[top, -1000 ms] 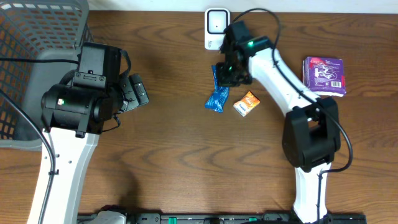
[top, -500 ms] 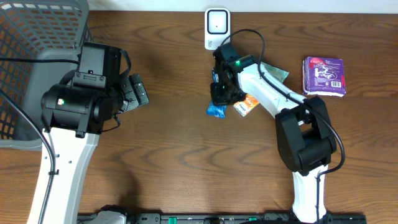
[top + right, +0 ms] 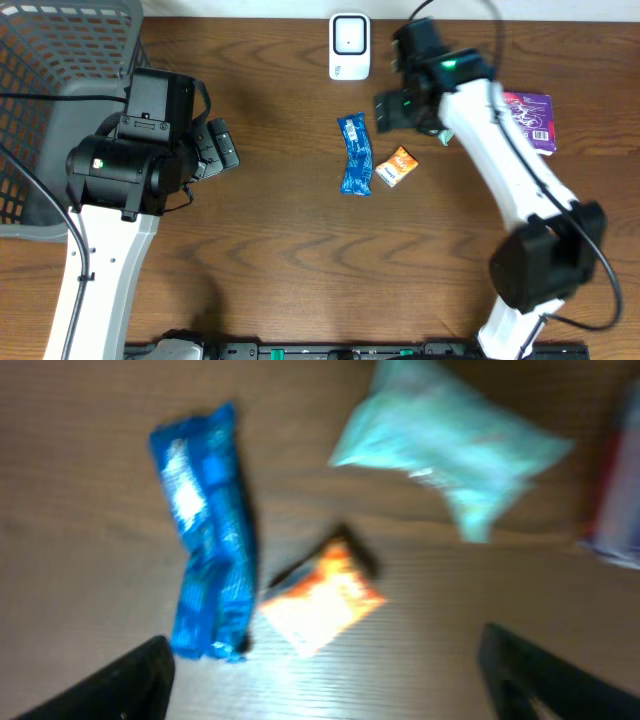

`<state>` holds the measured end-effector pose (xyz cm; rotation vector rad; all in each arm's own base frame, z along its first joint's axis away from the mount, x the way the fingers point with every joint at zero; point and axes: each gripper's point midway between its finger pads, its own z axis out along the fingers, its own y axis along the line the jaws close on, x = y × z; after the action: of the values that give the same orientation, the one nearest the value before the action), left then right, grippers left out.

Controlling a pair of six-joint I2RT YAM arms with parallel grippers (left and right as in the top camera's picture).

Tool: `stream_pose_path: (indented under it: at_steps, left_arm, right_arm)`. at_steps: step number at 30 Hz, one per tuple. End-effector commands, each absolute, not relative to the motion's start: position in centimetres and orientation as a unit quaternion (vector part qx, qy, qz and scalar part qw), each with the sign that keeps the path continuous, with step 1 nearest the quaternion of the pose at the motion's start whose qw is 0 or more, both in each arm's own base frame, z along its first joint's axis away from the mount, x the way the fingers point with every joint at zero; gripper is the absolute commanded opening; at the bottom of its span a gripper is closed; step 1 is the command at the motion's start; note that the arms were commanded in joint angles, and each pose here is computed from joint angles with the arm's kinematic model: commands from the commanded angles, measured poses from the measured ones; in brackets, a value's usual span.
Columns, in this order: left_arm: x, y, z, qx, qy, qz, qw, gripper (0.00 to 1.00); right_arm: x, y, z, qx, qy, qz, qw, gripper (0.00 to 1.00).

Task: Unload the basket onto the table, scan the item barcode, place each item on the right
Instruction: 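Move the right gripper right and grasp the mint-green pack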

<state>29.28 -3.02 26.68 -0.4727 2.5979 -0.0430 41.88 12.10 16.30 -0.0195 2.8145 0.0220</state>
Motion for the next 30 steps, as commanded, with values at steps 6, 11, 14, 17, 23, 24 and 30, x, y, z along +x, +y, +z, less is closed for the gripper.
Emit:
stream_pose_path:
  at_steps: [6, 11, 14, 17, 23, 24, 30]
  left_arm:
    - [29.2, -2.6, 27.1, -0.174, 0.951, -0.009, 0.255, 0.98]
    - [29.2, -2.6, 27.1, -0.174, 0.951, -0.009, 0.255, 0.98]
    - [29.2, -2.6, 27.1, -0.174, 0.951, -0.009, 0.255, 0.98]
    - [29.2, -2.6, 27.1, -0.174, 0.951, -0.009, 0.255, 0.98]
    - [29.2, -2.6, 27.1, -0.174, 0.951, -0.009, 0.255, 0.98]
    - [29.2, -2.6, 27.1, -0.174, 0.951, -0.009, 0.255, 0.98]
    - [29.2, -2.6, 27.1, -0.174, 0.951, -0.009, 0.255, 0.98]
  right_arm:
    - [44.1, 2.9, 15.7, 0.054, 0.981, -0.063, 0.176, 0.99]
    - [45.5, 2.4, 14.0, -0.040, 0.979, -0.069, 0.187, 0.99]
    - [46.1, 3.4, 12.7, -0.088, 0.974, -0.055, 0.199, 0.99]
    - [46.9, 3.7, 11.2, -0.097, 0.970, -0.050, 0.218, 0.99]
    - [46.1, 5.0, 7.6, -0.105, 0.970, -0.013, 0.219, 0.93]
    - [45.9, 5.6, 7.0, -0.113, 0.970, 0.002, 0.217, 0.91]
    - [44.6, 7.3, 4.5, -0.171, 0.962, 0.014, 0.213, 0.88]
